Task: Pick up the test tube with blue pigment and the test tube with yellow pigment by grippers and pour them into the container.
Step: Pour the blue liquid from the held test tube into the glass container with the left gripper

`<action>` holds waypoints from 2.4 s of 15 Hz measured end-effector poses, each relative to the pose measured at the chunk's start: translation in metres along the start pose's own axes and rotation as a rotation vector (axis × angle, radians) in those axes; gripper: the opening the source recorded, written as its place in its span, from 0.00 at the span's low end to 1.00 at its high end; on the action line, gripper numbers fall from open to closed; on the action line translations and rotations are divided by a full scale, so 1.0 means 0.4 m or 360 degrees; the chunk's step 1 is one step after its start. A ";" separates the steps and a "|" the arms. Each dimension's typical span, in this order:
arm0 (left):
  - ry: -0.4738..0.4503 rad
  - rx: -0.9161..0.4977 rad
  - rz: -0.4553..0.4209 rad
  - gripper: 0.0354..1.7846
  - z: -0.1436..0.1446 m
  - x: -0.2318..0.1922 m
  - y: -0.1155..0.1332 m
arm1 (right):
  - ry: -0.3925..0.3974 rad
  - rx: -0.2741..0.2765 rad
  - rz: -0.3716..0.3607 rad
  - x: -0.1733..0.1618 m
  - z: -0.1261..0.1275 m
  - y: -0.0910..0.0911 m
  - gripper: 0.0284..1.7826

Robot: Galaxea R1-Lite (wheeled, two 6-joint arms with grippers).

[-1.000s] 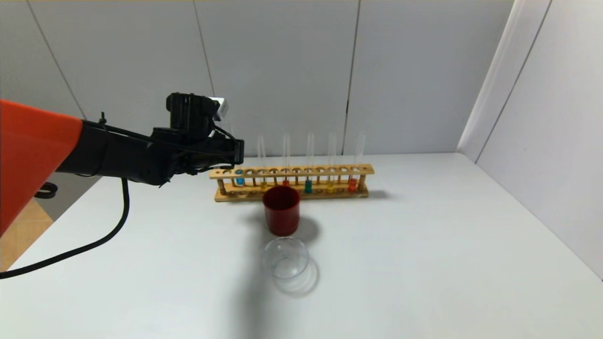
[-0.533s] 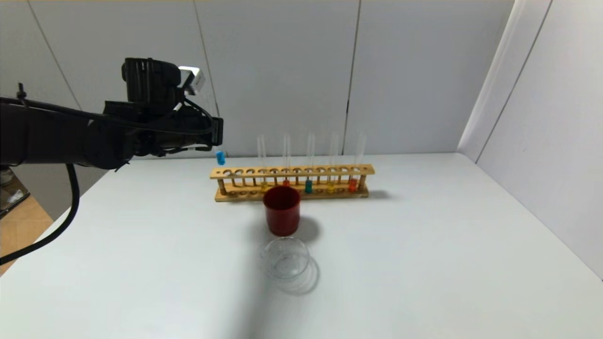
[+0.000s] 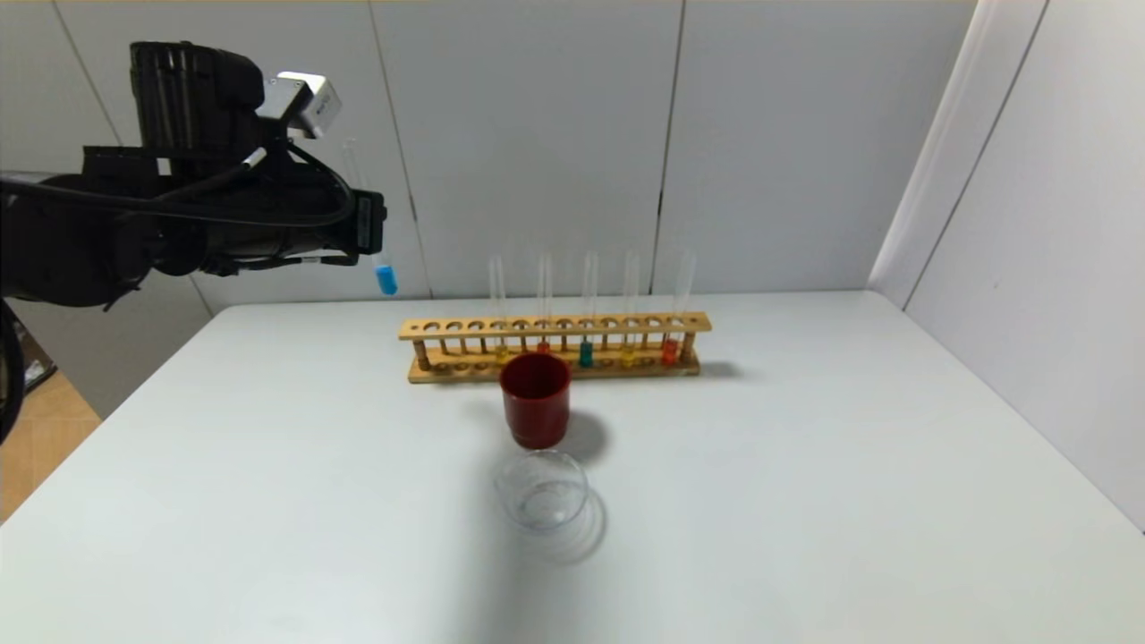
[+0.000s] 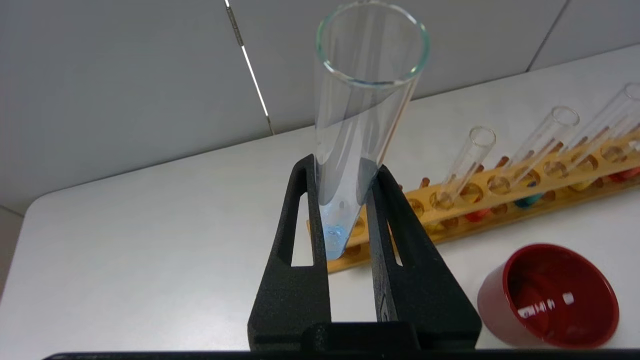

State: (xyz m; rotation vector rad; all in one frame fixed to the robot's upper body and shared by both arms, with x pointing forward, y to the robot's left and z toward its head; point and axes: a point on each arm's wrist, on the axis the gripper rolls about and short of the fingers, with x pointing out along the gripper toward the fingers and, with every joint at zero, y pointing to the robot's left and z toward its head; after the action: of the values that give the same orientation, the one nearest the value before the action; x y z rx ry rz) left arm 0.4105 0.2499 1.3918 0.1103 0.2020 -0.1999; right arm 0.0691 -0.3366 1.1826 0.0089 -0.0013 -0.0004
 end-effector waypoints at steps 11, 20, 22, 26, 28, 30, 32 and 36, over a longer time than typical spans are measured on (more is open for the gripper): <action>0.0079 0.0134 -0.0015 0.13 -0.094 -0.237 0.006 | 0.0000 0.0000 0.0001 0.000 0.000 0.000 0.97; 0.0201 0.0157 -0.0079 0.13 -0.209 -0.332 -0.010 | 0.0000 0.0000 0.0000 0.000 0.000 0.000 0.97; 0.0198 0.0181 -0.0150 0.13 -0.223 -0.352 -0.030 | 0.0000 0.0000 0.0000 0.000 0.000 0.000 0.97; 0.0237 0.0223 -0.0258 0.13 -0.262 -0.379 -0.058 | 0.0000 0.0000 0.0001 0.000 0.000 0.000 0.97; 0.0259 0.0250 -0.0282 0.13 -0.275 -0.384 -0.072 | 0.0000 0.0000 0.0001 0.000 0.000 0.000 0.97; 0.0277 0.0338 -0.0278 0.13 -0.282 -0.380 -0.082 | 0.0000 0.0000 0.0000 0.000 0.000 0.000 0.97; 0.0296 0.0464 -0.0291 0.13 -0.284 -0.365 -0.092 | 0.0000 0.0000 0.0000 0.000 0.000 0.000 0.97; 0.0280 0.0510 -0.0323 0.13 -0.269 -0.315 -0.115 | 0.0000 0.0000 0.0001 0.000 0.000 0.000 0.97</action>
State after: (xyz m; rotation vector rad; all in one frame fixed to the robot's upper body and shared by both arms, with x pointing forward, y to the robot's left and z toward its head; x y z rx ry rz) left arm 0.2596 0.2421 1.3092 0.4277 0.3560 -0.4250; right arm 0.0691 -0.3366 1.1826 0.0092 -0.0013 0.0000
